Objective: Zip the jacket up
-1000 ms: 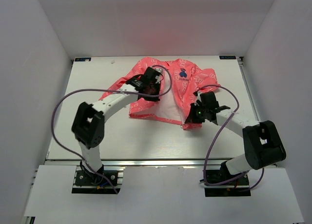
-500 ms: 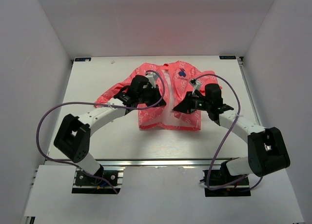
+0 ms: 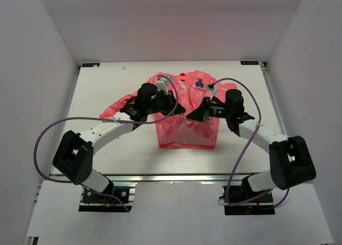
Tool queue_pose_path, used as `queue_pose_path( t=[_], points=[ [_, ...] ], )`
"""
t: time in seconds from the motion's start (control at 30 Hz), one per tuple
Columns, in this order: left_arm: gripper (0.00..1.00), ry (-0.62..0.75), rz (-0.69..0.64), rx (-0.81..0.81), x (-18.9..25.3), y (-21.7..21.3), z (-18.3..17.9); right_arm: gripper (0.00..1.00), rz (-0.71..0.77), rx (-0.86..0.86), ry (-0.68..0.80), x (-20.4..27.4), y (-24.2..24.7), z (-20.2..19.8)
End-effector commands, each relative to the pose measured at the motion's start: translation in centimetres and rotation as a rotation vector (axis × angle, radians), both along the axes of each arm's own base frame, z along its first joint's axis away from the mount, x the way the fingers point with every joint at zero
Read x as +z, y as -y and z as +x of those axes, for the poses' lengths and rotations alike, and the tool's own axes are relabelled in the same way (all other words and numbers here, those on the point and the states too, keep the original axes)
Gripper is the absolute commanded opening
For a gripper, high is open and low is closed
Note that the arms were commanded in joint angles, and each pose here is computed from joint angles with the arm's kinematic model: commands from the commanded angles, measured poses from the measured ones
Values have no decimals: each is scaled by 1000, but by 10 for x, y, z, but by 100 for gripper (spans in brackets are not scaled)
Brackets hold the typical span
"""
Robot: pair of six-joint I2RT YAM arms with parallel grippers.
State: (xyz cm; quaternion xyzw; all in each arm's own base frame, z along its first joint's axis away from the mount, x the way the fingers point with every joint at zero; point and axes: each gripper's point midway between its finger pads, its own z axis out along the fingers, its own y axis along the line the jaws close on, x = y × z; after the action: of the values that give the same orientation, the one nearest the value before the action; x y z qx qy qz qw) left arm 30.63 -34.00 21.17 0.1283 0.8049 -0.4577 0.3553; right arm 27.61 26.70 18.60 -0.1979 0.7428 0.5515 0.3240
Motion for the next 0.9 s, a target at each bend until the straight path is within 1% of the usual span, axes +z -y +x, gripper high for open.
queue_pose_path(
  t=[0.0,0.17,0.43,0.63,0.87],
  points=[
    [0,65,-56,-25,25,-4,-8,0,44,20,82,26,-1,0],
    [0,94,-68,-30,30,-6,-9,0,38,16,54,19,2,-3],
    [0,126,-47,-27,33,-7,-4,0,71,18,92,33,12,-8],
    [0,164,-85,-73,43,-2,-9,0,116,52,97,43,11,-14],
    [0,182,-130,-90,52,0,-13,0,115,47,91,44,10,-10]
  ],
)
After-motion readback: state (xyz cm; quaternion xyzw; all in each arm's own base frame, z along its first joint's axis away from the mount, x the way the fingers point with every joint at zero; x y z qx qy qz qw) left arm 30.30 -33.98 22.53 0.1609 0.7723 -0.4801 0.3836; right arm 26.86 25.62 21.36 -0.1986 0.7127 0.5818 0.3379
